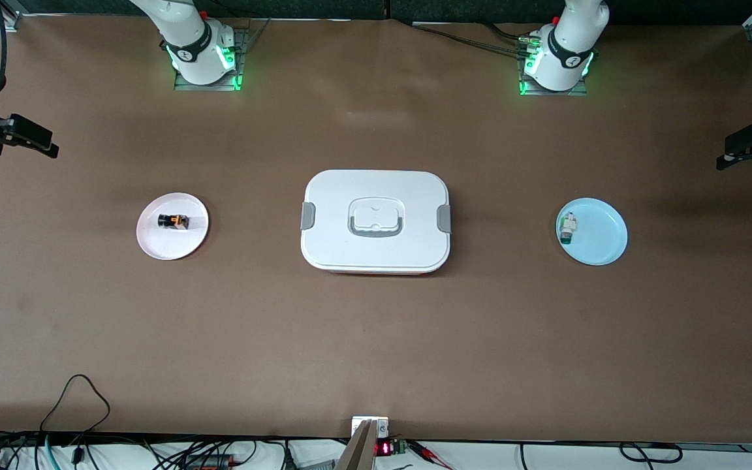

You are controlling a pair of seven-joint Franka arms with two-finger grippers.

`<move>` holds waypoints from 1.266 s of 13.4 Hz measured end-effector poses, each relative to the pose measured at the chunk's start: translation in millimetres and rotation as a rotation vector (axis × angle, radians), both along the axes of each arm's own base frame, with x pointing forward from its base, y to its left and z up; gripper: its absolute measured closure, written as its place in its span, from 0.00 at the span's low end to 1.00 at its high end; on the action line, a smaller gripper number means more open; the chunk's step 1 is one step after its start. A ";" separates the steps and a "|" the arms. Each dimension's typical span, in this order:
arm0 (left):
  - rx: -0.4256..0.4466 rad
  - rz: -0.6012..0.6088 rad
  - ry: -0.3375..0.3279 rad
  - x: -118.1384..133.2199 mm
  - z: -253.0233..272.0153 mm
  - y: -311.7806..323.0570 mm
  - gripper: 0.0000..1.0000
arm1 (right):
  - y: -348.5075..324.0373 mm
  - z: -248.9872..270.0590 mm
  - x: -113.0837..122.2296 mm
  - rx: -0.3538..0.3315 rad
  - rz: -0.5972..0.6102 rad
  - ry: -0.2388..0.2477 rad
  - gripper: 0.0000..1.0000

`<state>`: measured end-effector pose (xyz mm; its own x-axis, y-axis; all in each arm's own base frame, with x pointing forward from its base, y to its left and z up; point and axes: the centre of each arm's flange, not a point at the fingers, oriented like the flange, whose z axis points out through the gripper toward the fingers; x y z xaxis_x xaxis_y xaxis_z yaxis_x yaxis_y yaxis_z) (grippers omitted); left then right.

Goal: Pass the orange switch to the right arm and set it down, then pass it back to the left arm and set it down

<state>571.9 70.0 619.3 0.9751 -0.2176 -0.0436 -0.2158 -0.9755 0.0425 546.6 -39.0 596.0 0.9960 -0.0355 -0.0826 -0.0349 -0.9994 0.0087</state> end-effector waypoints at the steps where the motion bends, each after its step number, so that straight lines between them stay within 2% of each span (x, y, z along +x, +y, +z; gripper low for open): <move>1: 0.000 -0.005 0.001 0.7 -0.8 -2.8 0.00 | 0.1 -1.5 0.1 0.000 0.000 0.005 0.00; 8: -0.001 -0.022 0.004 1.4 -1.0 -13.4 0.00 | 27.1 -48.0 21.3 -0.004 0.036 0.086 0.00; 12: 0.001 -0.035 0.000 -13.1 14.5 -22.2 0.00 | 33.0 -83.7 35.1 -0.008 0.043 0.140 0.00; 17: 0.001 -0.043 0.024 -25.1 3.0 -30.0 0.00 | 42.5 -100.4 45.0 -0.012 0.059 0.138 0.00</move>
<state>546.8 39.9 622.2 0.9634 -0.2594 -0.0674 -0.2566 -0.9653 0.0475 591.6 3.5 495.6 0.9756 0.0210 -0.2186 0.0264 -0.9994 0.0216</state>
